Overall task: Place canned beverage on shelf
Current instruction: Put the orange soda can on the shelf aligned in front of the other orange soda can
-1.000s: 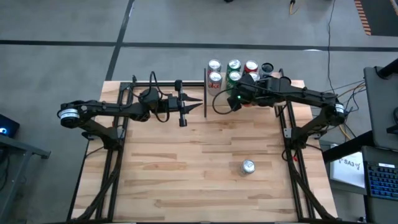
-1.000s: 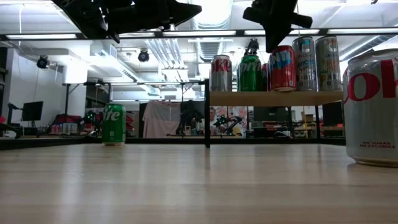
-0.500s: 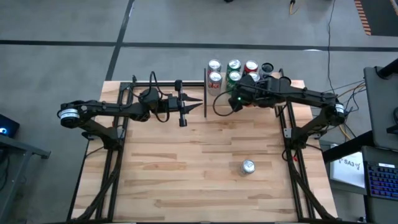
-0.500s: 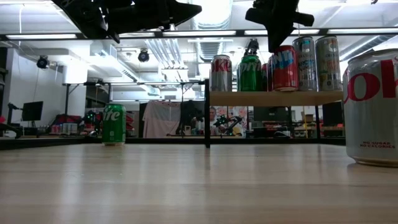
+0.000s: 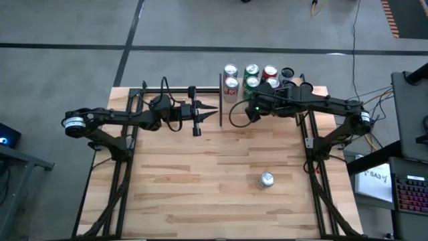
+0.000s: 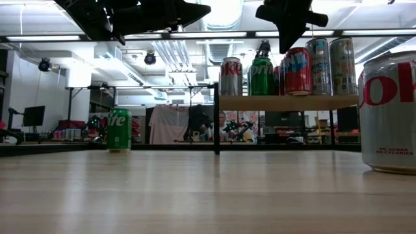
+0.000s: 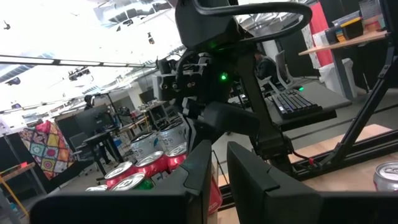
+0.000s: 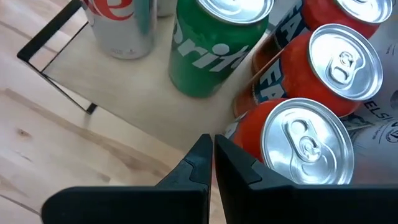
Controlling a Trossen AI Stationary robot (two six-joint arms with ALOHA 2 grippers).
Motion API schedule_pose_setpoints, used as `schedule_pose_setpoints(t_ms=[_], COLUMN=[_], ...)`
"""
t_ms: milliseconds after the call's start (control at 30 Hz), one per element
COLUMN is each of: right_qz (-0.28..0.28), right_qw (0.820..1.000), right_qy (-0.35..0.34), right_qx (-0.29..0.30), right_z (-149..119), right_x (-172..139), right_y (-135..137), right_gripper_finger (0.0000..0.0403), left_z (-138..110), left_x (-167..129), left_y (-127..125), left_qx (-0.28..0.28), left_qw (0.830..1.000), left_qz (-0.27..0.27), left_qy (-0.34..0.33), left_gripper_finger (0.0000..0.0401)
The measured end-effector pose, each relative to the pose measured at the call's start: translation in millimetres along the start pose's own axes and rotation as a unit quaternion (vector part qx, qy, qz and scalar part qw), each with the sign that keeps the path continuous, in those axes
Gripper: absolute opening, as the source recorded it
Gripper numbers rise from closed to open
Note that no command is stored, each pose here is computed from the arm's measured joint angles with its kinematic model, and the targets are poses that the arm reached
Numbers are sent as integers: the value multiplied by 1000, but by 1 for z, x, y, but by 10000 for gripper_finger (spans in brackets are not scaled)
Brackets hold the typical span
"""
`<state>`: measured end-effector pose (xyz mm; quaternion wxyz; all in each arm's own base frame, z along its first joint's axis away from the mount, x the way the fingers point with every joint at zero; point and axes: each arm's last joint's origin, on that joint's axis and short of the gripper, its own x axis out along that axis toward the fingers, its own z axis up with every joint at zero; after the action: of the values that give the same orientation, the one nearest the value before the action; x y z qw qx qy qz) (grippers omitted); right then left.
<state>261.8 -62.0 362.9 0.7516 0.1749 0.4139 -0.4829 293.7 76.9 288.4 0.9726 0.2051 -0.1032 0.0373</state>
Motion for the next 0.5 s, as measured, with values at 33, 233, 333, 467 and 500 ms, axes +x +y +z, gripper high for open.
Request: schedule_pose_setpoints(t_ms=[33,233,333,467,500], right_qz=[-1,-25,-31,-32,-32], right_qw=[1000,1000,999,999,999], right_qy=[1,7,8,7,7], right_qx=[-1,-7,-11,-11,-11], right_z=[0,-3,-3,-3,-3], right_x=[0,0,0,0,0], right_y=[0,-4,-5,-5,-5], right_gripper_finger=[9,9,9,9,9], left_z=[0,0,0,0,0], left_x=[0,0,0,0,0], left_y=[0,0,0,0,0], left_qx=[0,0,0,0,0], left_qw=[1000,1000,1000,1000,1000], left_qz=[0,0,0,0,0], left_qy=[0,0,0,0,1], left_gripper_finger=[36,36,36,36,36])
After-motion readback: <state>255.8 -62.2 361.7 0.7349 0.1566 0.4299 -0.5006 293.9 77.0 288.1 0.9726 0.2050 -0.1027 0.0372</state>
